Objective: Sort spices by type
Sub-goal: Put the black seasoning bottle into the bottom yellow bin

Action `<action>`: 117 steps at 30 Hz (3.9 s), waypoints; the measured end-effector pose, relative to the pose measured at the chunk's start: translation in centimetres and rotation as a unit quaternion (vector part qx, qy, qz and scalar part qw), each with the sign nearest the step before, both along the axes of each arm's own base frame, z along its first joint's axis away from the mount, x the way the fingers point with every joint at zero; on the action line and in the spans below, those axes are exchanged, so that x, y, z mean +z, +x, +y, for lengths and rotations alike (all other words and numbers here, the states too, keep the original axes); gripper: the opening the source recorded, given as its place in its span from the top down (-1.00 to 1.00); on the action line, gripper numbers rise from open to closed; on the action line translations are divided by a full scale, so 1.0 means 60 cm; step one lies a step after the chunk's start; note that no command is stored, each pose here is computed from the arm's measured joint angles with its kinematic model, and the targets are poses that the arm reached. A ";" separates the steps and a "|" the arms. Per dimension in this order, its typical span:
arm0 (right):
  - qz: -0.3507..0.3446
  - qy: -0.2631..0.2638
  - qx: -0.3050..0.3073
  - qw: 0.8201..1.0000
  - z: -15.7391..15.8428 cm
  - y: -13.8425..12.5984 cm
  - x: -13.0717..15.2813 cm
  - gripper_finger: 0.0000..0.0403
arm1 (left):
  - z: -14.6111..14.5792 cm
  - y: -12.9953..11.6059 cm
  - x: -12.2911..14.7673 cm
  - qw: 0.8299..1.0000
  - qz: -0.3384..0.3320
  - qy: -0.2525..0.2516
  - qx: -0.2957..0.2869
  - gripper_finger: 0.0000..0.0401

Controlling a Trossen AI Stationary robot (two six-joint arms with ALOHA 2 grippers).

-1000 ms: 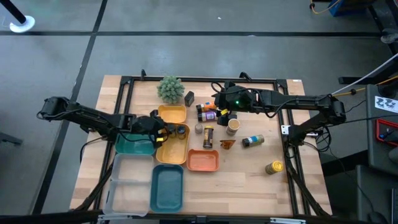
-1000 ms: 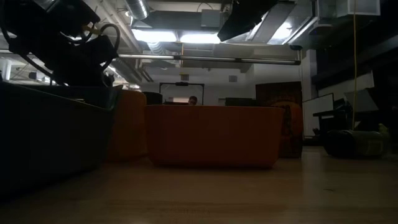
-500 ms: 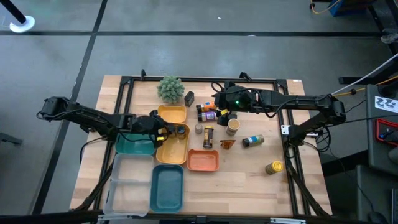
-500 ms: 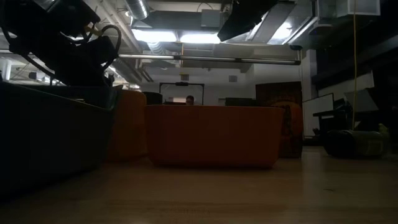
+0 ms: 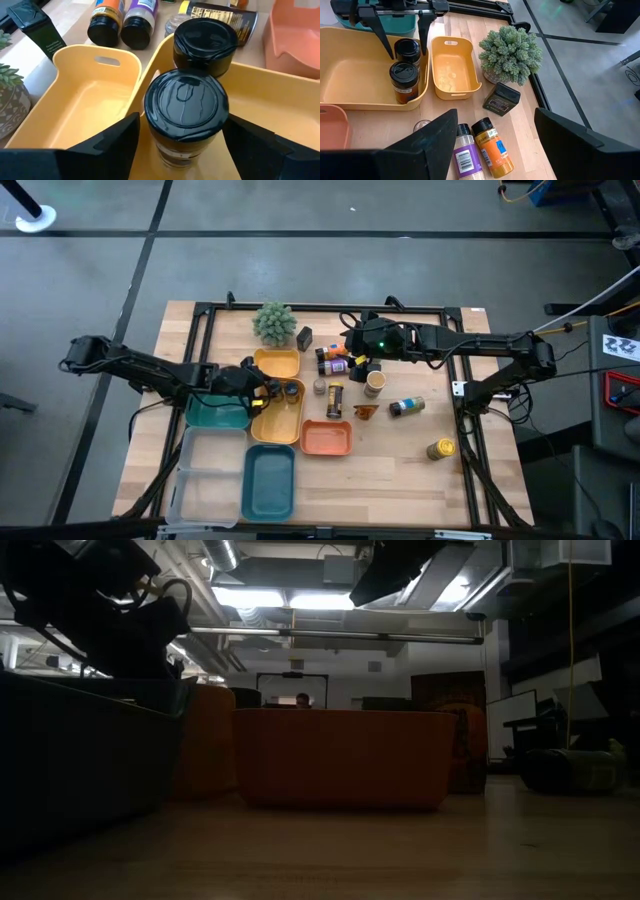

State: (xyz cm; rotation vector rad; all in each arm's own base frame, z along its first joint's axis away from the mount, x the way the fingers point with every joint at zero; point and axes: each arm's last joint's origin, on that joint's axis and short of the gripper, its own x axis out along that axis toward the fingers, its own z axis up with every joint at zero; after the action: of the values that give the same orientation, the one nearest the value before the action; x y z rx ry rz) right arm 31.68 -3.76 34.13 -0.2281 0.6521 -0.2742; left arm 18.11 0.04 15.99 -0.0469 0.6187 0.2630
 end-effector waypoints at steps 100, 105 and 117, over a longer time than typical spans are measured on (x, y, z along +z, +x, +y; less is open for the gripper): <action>0.177 0.158 0.047 0.970 -0.243 0.126 -0.189 0.15 | 0.009 -0.040 0.065 0.992 -0.121 -0.005 0.021 -0.34; 0.158 0.191 0.085 0.965 -0.235 0.130 -0.186 0.15 | 0.011 -0.038 0.073 0.988 -0.147 0.007 0.041 -0.34; 0.132 0.171 0.146 0.965 -0.167 0.168 -0.180 0.15 | 0.019 -0.039 0.078 0.979 -0.164 0.038 0.118 -0.34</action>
State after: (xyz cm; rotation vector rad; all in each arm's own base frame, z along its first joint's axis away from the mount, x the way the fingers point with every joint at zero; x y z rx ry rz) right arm 41.73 -13.81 23.35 -0.0254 0.9056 0.1585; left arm 15.76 1.20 20.69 -0.0890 0.2725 0.4979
